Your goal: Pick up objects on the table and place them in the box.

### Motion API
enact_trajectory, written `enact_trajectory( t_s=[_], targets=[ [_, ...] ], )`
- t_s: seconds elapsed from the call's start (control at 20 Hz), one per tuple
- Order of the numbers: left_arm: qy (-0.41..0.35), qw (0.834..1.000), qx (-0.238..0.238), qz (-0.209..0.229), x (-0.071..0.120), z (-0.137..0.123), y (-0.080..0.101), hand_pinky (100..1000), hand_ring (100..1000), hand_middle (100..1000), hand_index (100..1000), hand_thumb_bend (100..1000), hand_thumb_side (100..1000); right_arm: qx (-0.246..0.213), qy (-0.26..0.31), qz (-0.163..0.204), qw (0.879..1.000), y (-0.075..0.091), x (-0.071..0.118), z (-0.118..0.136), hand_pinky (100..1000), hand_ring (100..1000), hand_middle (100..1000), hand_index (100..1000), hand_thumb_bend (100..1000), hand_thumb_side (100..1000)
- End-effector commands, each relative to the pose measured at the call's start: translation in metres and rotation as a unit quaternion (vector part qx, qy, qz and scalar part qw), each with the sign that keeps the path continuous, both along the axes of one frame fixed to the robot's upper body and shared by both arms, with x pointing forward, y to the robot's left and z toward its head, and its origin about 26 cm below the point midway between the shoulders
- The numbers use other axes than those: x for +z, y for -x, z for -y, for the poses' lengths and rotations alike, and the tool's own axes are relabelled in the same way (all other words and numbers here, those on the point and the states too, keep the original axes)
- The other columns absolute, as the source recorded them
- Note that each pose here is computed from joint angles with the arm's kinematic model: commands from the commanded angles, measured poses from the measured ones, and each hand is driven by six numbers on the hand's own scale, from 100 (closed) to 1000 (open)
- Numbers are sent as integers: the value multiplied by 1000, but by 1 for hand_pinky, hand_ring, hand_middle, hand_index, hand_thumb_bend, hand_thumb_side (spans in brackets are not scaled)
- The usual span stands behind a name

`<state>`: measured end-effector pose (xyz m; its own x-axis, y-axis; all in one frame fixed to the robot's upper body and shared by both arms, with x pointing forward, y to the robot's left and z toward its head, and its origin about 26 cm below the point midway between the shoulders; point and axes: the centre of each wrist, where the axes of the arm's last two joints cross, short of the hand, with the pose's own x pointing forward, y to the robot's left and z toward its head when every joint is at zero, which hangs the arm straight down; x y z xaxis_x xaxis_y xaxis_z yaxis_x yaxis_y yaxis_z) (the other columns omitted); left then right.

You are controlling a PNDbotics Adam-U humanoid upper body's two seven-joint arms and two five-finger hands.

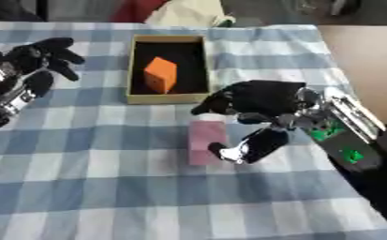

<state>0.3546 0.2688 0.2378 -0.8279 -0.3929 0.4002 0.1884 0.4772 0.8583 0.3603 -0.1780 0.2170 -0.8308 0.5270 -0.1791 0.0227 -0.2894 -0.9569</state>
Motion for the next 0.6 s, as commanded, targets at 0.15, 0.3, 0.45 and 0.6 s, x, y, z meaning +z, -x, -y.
enact_trajectory(
  t_s=[0.15,0.3,0.45,0.6],
  targets=[
    [-7,1000,3,12,8,-3,1,894,720,800,1000,100,971,2,11,15,1000,-2,1,-1,851,855,845,1000,175,877],
    [-7,1000,2,12,8,-3,1,893,720,801,1000,100,971,6,24,19,1000,-2,-2,-4,849,853,841,1000,182,858],
    [-9,1000,1,11,8,-3,1,892,719,802,1000,100,974,7,34,22,999,-3,-5,-5,849,852,839,1000,188,860],
    [-10,1000,1,11,8,-3,1,890,719,802,1000,100,974,8,39,26,999,-3,-7,-6,848,848,835,1000,191,858]
  ],
)
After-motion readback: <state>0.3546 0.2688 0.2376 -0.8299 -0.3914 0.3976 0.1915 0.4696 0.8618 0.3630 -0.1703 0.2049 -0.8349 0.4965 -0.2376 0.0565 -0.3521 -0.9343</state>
